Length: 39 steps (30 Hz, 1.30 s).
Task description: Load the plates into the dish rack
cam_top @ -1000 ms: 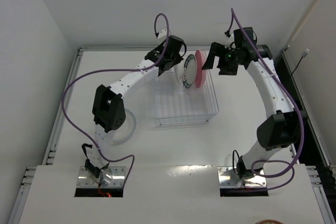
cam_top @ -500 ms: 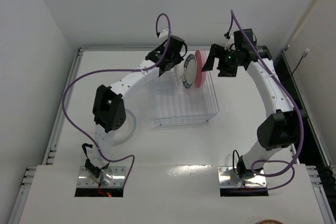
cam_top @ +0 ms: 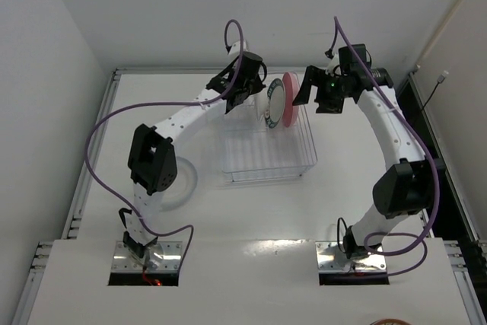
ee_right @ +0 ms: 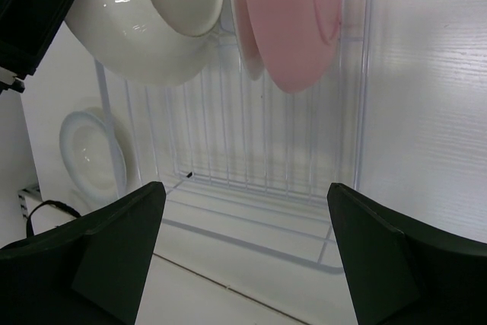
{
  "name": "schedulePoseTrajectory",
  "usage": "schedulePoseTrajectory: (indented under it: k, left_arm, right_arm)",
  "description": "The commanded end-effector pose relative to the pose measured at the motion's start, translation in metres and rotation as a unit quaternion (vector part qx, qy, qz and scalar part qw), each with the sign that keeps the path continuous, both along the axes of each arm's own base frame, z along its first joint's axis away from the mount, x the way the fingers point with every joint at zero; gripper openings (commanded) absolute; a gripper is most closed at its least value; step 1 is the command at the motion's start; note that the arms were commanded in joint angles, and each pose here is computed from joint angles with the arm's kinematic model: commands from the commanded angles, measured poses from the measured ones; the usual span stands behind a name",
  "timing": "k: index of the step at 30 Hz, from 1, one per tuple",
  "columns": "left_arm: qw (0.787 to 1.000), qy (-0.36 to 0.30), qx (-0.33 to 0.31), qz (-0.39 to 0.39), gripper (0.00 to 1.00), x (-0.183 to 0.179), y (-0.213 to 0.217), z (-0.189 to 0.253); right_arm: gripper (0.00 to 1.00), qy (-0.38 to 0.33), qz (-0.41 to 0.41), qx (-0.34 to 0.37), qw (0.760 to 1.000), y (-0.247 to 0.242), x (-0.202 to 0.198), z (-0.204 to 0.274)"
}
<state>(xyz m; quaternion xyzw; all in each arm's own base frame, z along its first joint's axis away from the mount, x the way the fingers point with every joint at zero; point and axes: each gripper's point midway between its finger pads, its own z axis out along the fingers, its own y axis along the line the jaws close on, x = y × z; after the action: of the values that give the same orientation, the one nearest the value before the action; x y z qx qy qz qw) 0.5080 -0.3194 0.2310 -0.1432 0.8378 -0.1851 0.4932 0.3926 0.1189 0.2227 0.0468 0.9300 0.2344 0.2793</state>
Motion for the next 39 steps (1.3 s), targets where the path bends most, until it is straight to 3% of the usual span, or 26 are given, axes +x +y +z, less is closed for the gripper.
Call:
schedulePoseTrajectory:
  k: [1, 11, 22, 39]
  left_arm:
    - [0.985, -0.12, -0.121, -0.012, 0.0, -0.004, -0.004, 0.116]
    - [0.966, -0.161, -0.202, -0.019, 0.0, -0.007, 0.003, 0.144]
    - [0.957, -0.168, -0.234, -0.03, 0.0, -0.009, -0.004, 0.148]
    - [0.983, -0.104, -0.153, -0.002, 0.0, -0.004, 0.002, 0.093]
  right_arm:
    - [0.86, -0.037, 0.002, 0.014, 0.999, 0.001, -0.002, 0.024]
    - [0.86, -0.042, 0.002, 0.014, 0.999, 0.001, -0.005, 0.027]
    - [0.86, -0.037, -0.003, 0.013, 0.999, -0.003, -0.005, 0.024]
    - [0.86, -0.037, -0.004, 0.017, 0.999, -0.005, -0.007, 0.024]
